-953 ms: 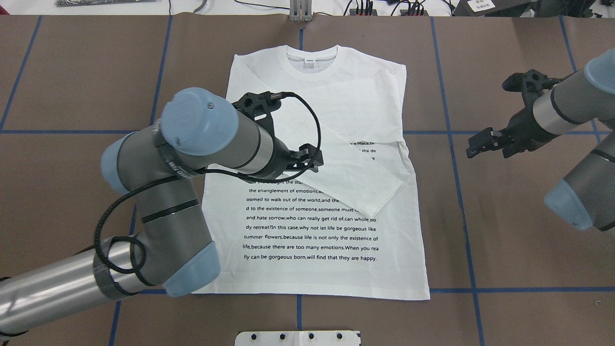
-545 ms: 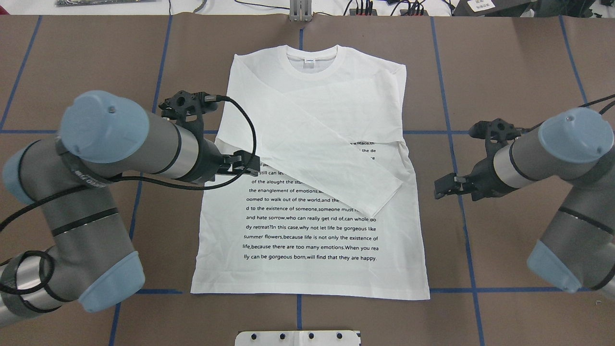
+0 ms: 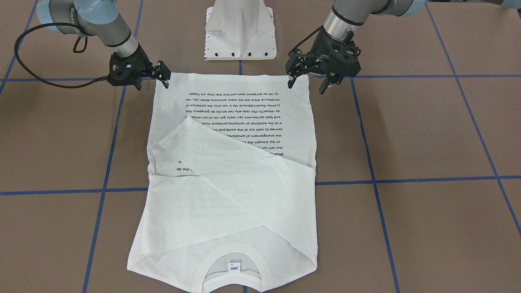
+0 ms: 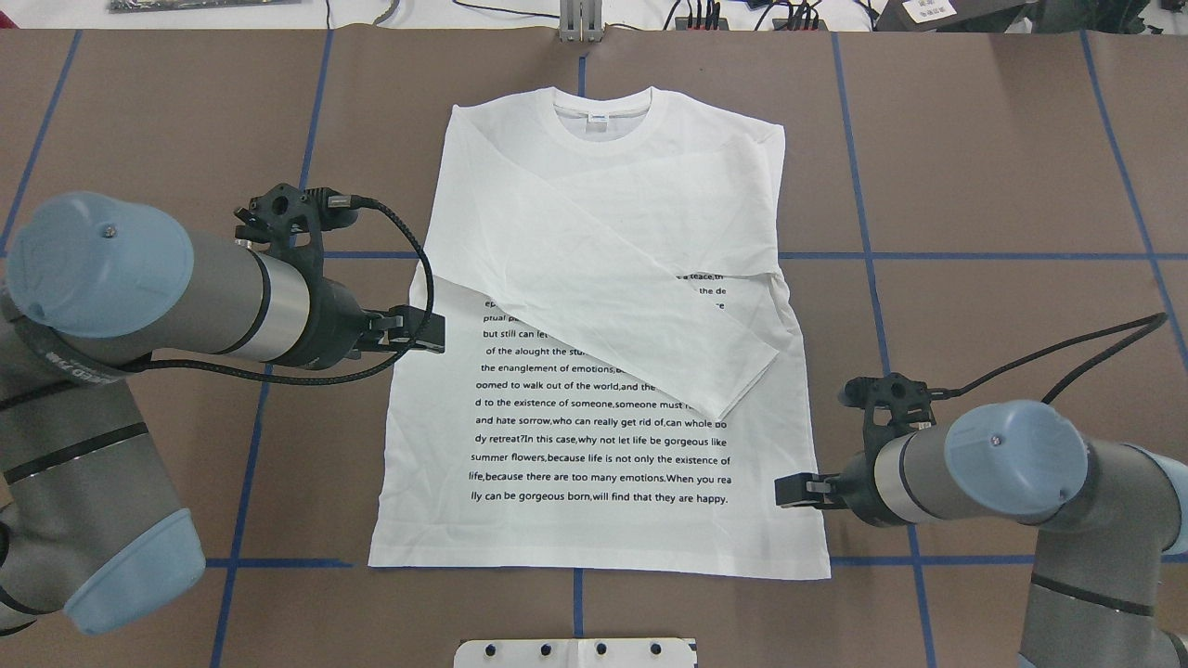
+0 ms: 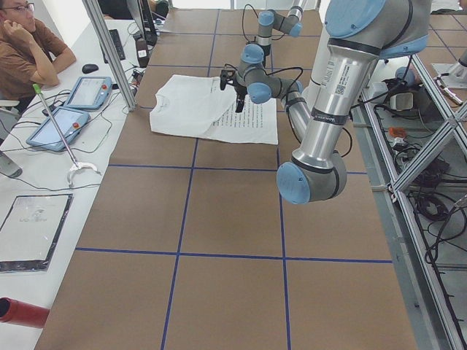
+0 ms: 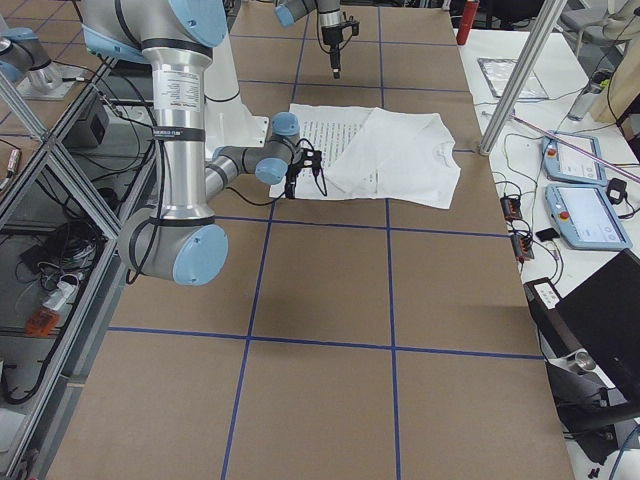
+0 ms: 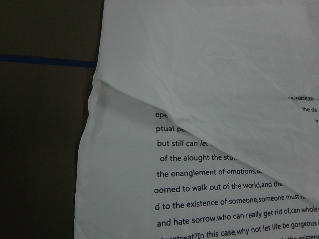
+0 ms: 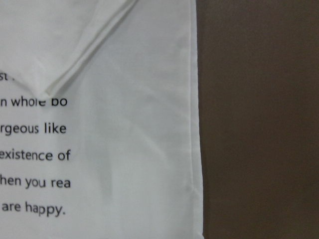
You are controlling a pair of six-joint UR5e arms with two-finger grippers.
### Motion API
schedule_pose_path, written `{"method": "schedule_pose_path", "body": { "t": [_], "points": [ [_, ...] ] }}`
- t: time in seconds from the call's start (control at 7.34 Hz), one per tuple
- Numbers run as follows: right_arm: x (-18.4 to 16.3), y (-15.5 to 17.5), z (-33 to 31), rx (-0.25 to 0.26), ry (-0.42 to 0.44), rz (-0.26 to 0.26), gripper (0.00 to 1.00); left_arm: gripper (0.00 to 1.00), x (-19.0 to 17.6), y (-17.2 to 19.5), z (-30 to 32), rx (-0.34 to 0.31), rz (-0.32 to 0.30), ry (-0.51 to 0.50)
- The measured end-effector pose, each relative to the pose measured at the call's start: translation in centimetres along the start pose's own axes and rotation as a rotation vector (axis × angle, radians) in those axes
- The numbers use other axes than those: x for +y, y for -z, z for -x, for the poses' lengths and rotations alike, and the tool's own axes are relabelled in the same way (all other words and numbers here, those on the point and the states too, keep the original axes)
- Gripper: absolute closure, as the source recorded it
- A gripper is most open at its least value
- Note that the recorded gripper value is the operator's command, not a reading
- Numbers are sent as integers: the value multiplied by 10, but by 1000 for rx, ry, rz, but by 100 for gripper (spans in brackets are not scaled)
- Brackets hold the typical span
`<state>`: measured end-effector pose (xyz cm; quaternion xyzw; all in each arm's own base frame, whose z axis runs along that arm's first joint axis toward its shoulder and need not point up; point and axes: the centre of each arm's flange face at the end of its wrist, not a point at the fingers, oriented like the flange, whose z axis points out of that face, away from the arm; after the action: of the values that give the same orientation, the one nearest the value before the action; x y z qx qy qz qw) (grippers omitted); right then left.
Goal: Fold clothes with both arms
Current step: 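Move both grippers to the bottom hem corners and grasp them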
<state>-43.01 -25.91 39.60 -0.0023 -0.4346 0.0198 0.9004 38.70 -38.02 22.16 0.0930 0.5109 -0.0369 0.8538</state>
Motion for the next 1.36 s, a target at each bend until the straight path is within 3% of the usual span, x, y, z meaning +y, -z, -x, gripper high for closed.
{"method": "schedule_pose_path", "body": {
  "t": [0.54, 0.82, 1.23, 1.36],
  "points": [
    [29, -19, 3, 70, 15, 42, 22, 1, 1, -1, 2, -2, 3, 0],
    [31, -19, 7, 70, 17, 50, 27, 1, 1, -1, 2, -2, 5, 0],
    [34, -23, 7, 76, 21, 58, 43, 2, 1, 2, 0, 4, 3, -4],
    [35, -25, 7, 79, 23, 62, 71, 2, 1, 3, -1, 8, 2, -6]
  ]
}}
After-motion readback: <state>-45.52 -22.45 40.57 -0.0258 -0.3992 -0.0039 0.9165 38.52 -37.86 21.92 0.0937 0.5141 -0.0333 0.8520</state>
